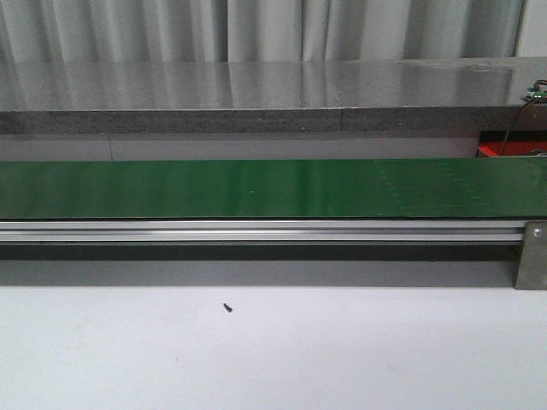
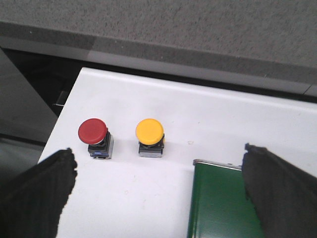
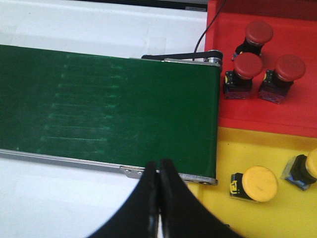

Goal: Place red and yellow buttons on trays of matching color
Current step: 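Move the left gripper over the remaining yellow button on the table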

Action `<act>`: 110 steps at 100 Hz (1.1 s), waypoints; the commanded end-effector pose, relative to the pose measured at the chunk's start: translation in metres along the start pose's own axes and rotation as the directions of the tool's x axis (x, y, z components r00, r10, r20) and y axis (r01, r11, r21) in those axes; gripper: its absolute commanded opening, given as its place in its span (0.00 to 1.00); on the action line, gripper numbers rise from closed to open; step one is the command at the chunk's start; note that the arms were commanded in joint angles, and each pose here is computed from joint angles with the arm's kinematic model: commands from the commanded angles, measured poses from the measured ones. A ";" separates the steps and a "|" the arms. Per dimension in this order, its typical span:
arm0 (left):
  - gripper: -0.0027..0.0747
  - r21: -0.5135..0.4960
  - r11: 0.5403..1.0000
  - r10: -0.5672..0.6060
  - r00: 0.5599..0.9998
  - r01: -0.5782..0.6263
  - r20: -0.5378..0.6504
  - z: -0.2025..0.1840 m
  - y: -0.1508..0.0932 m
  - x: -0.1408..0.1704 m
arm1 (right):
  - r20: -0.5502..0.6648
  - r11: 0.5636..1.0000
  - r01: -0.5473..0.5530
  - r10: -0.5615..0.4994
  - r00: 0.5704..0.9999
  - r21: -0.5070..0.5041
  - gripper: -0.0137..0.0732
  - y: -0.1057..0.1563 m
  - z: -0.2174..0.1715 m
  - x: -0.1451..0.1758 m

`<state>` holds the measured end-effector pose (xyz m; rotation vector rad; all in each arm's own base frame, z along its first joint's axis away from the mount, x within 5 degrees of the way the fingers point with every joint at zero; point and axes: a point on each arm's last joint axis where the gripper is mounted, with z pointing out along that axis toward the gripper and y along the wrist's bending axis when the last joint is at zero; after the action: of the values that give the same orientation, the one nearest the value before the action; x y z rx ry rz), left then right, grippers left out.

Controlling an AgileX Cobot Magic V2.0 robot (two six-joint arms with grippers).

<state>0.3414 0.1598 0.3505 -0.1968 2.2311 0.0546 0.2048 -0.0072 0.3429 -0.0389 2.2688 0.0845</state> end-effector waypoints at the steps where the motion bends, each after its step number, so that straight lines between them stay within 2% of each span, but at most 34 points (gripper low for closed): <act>1: 0.89 -0.018 1.000 -0.004 0.998 0.005 0.059 -0.003 0.006 -0.020 | 0.101 1.000 -0.001 0.000 0.995 0.009 0.08 0.000 -0.011 -0.014; 23: 0.89 -0.007 1.000 -0.016 1.000 0.016 0.027 0.035 0.018 -0.026 | 0.101 1.000 -0.001 0.000 0.995 0.009 0.08 0.000 -0.011 -0.014; 61: 0.88 0.008 0.998 -0.058 0.998 0.058 0.008 0.073 0.028 -0.022 | 0.102 1.000 -0.001 0.000 0.995 0.010 0.08 0.000 -0.011 -0.014; 99: 0.87 0.032 0.997 -0.066 0.998 0.067 -0.019 0.111 0.022 -0.014 | 0.102 1.000 -0.001 0.000 0.995 0.010 0.08 0.000 -0.011 -0.014; 110: 0.87 0.036 0.994 -0.100 0.994 0.101 -0.034 0.124 0.022 -0.010 | 0.102 1.000 -0.001 0.000 0.995 0.010 0.08 0.000 -0.011 -0.014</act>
<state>0.4355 0.1987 0.2462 -0.2545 2.3833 -0.0620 0.2048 -0.0072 0.3429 -0.0389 2.2688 0.0845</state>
